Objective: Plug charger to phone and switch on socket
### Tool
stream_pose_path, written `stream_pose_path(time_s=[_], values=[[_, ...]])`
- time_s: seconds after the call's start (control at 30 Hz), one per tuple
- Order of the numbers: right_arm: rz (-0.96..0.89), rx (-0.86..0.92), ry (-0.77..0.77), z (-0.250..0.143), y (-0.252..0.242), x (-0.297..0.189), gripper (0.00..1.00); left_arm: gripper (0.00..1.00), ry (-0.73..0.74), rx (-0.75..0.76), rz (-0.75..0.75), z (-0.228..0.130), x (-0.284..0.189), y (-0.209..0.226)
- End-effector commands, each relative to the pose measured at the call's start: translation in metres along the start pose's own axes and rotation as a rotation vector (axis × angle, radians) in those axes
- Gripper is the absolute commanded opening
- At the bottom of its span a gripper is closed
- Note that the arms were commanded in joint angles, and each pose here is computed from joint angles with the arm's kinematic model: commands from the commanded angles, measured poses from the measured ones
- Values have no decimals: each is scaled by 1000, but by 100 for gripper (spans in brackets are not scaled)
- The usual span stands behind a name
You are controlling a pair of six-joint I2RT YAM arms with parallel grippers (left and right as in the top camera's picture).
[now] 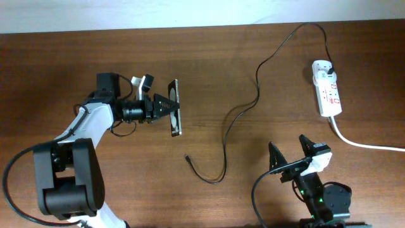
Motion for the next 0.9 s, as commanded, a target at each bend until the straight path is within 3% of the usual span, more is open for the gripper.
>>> stream_pose_path(time_s=[0.0,0.23,0.43,0.6,0.77,0.87], values=[[59,9,2,25,12,-9,99,72,-11,61,-50,4,-6,-17],[85,46,99,130,25,-4,99,72,-10,60,-50,4,-6,-17],[197,194,467,174,32,50,99,73,-10,60,-50,4,-6,-17],[410,333,629,146,38,95,95,73,-11,60,-50,4,-6,-17],[422,360,741,117,43,116,92,73,-10,60,-50,4,-6,-17],[348,280,811,98,54,127,91,73,-10,60,-50,4,-6,-17]])
Point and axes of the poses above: each gripper's point midway between its finger pads, its own x axis out along the fingers, its own y axis along the line the jaws close on, z = x × y, the point moved 7 cm from there along -x, back along the fingers, and after that the axes turned 6 degrees about -x, right-handed, at the moved point
